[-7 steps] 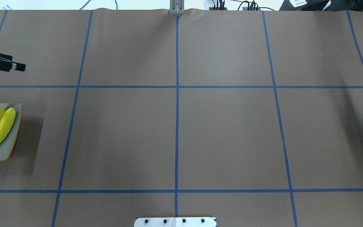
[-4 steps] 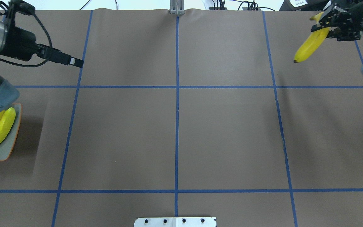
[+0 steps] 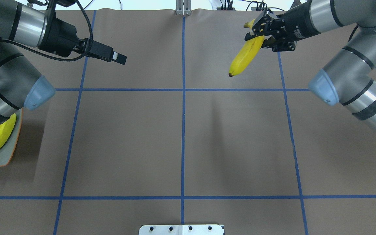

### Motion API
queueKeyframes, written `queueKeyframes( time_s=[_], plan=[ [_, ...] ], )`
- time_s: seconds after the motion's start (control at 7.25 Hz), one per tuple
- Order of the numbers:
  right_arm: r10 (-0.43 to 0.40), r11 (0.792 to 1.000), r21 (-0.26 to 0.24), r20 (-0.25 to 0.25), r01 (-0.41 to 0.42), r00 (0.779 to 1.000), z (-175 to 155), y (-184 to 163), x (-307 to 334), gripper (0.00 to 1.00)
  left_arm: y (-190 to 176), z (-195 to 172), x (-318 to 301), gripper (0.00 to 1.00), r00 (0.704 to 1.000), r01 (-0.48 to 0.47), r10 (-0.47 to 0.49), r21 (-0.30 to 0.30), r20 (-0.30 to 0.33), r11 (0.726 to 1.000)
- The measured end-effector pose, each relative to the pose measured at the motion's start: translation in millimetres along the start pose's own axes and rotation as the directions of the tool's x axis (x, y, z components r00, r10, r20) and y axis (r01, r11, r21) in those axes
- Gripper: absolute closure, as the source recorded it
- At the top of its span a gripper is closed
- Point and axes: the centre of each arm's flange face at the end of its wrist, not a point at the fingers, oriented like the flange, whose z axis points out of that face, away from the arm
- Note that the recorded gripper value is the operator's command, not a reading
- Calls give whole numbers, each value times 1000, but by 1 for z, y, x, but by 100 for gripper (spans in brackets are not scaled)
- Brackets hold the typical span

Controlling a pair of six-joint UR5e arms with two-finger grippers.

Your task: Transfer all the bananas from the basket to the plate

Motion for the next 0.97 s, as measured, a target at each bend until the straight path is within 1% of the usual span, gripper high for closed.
queueKeyframes(
  time_s=[0.28,0.55,0.69,0.97],
  plan=[
    [42,999,13,72,-43,997,43,61,-57,100,-6,11,24,0,999,9,-9,-4,-35,1000],
    [63,998,23,126,-66,990,68,105,-93,100,0,28,48,0,997,15,-16,-12,-72,1000],
    [71,997,24,141,-76,987,73,118,-109,100,8,41,58,0,996,15,-16,-19,-88,1000],
    [80,996,20,149,-84,986,71,131,-129,100,22,58,70,0,994,11,-16,-42,-112,999]
  ],
)
